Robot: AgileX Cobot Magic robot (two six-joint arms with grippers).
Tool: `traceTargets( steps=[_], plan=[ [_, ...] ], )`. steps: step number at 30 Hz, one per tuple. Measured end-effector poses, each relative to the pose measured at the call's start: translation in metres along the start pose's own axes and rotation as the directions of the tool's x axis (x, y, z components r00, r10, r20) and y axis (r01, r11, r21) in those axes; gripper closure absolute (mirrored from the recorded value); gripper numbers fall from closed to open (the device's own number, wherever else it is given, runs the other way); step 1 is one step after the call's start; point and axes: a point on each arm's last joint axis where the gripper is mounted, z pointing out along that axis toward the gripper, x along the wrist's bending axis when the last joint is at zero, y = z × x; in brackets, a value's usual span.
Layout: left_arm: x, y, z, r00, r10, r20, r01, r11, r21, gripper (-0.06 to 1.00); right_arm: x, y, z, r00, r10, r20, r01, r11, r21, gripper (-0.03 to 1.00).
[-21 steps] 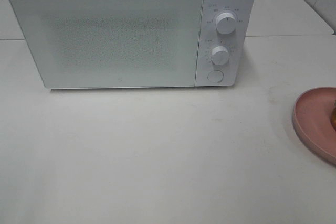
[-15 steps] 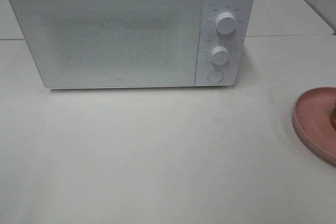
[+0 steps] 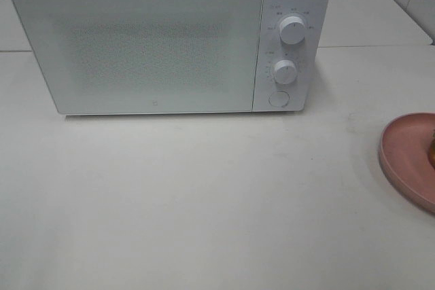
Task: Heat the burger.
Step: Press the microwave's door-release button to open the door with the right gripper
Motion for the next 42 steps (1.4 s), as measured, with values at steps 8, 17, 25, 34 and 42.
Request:
traceTargets(
  steps=[8, 17, 25, 34, 42],
  plan=[
    [0.0, 0.0, 0.0, 1.0, 0.0, 0.0, 0.0, 1.0, 0.0, -0.05, 0.001, 0.013, 0.005, 1.0, 0.004, 0.005, -0.004, 0.999, 0.037, 0.31],
    [0.0, 0.0, 0.0, 1.0, 0.0, 0.0, 0.0, 1.0, 0.0, -0.05, 0.002, 0.034, 0.029, 1.0, 0.014, 0.015, -0.015, 0.997, 0.073, 0.31],
    [0.0, 0.0, 0.0, 1.0, 0.0, 0.0, 0.0, 1.0, 0.0, -0.05, 0.001, 0.047, 0.047, 1.0, 0.021, 0.022, -0.023, 0.995, 0.094, 0.23],
    [0.0, 0.0, 0.0, 1.0, 0.0, 0.0, 0.0, 1.0, 0.0, -0.05, 0.001, 0.062, 0.069, 0.999, 0.027, 0.028, -0.029, 0.996, 0.08, 0.21],
    [0.0, 0.0, 0.0, 1.0, 0.0, 0.0, 0.0, 1.0, 0.0, -0.05, 0.0, 0.076, 0.094, 0.999, 0.033, 0.034, -0.035, 0.997, 0.063, 0.21]
  ],
)
